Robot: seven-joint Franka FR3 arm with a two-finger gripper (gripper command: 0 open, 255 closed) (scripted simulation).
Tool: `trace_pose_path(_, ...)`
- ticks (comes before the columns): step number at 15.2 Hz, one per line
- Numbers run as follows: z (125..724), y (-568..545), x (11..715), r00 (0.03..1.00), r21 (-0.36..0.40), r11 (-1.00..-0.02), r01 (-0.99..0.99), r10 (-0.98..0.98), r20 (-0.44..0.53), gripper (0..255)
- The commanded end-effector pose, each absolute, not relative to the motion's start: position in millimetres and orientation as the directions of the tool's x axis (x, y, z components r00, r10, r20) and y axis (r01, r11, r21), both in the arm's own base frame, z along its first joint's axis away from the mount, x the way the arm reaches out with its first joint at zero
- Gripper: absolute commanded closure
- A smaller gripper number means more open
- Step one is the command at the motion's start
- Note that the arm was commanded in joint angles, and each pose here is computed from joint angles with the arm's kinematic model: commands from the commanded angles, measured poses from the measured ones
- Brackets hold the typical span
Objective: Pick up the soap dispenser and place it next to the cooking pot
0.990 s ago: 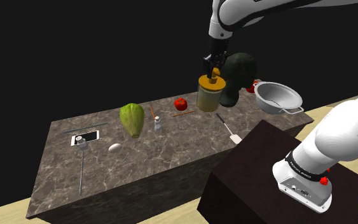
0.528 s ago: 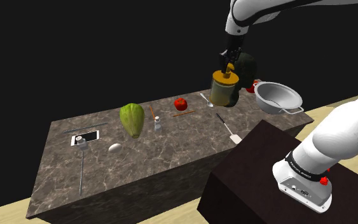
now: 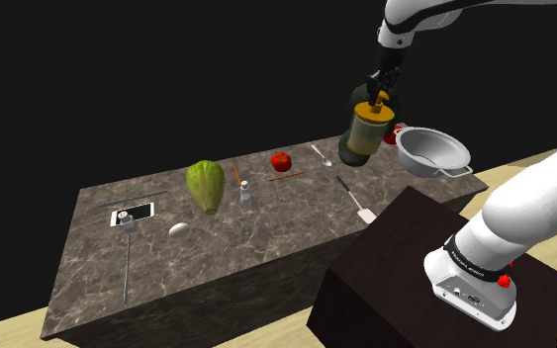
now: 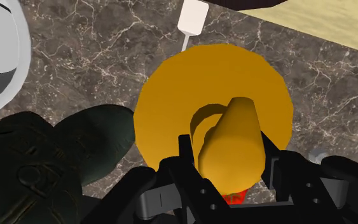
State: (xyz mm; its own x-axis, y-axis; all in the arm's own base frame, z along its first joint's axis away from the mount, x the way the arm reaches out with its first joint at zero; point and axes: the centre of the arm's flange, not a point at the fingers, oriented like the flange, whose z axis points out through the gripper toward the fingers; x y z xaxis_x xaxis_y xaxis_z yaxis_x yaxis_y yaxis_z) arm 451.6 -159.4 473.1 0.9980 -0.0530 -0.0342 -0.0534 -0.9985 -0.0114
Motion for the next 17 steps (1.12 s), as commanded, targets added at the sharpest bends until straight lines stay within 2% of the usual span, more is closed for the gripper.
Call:
trace_pose_path(1,473,-186,446,0.998,-0.011,-0.999,-0.052,-0.052,-0.034,255)
trace_pose_path(15,474,-371,411,0.998,-0.011,-0.999,-0.052,-0.052,-0.034,255)
trace_pose_path(17,463,-371,411,0.998,-0.011,-0.999,-0.052,-0.052,-0.034,255)
